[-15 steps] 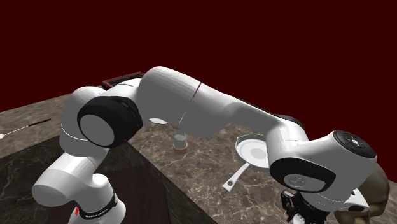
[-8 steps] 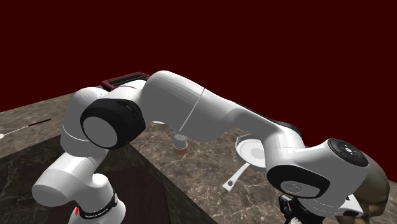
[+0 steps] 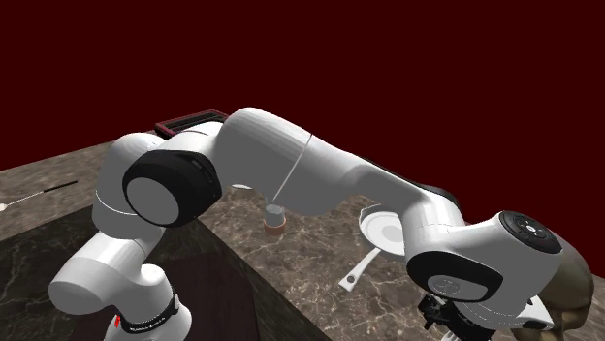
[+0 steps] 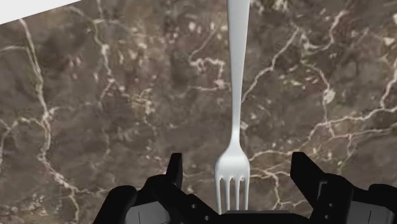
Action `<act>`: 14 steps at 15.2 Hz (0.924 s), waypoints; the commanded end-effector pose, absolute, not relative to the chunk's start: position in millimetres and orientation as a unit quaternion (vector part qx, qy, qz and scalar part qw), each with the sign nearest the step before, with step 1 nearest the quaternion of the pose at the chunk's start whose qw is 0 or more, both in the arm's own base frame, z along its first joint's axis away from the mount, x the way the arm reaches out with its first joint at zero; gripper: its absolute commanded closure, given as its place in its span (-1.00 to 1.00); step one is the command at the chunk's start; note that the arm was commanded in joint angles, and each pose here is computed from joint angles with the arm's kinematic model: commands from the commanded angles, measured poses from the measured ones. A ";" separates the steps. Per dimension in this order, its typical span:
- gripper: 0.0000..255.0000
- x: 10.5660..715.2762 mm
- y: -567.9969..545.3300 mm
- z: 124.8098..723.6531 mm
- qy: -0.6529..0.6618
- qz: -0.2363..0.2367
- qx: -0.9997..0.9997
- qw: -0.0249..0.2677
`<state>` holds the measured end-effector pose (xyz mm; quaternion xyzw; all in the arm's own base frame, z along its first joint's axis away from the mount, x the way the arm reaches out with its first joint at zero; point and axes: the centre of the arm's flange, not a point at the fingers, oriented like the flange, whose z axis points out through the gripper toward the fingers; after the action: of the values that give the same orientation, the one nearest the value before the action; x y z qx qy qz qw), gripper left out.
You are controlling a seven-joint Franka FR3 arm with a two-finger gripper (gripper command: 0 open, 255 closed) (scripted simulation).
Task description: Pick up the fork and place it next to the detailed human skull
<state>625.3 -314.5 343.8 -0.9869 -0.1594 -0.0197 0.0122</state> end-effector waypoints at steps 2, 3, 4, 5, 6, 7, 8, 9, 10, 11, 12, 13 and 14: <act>-1.00 625.3 -314.5 343.8 -0.159 -0.020 -0.987 0.012; -1.00 624.9 -314.9 357.0 -0.159 -0.020 -0.987 0.012; -1.00 624.4 -315.3 370.2 -0.159 -0.020 -0.987 0.012; -1.00 623.9 -315.7 383.3 -0.159 -0.020 -0.987 0.012; -1.00 623.6 -316.0 393.7 -0.159 -0.020 -0.987 0.012; -1.00 623.6 -316.0 393.7 -0.159 -0.020 -0.987 0.012; -1.00 623.5 -316.0 393.7 -0.159 -0.020 -0.987 0.012; -1.00 623.5 -316.0 393.7 -0.159 -0.020 -0.987 0.012; -1.00 623.6 -316.0 393.7 -0.159 -0.020 -0.987 0.012; -1.00 623.6 -316.0 393.7 -0.159 -0.020 -0.987 0.012; -1.00 623.6 -316.0 393.7 -0.159 -0.020 -0.987 0.012; -1.00 623.6 -316.0 393.7 -0.159 -0.020 -0.987 0.012; -1.00 623.6 -316.0 393.7 -0.159 -0.020 -0.987 0.012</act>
<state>623.6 -316.0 393.7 -0.9869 -0.1594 -0.0197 0.0122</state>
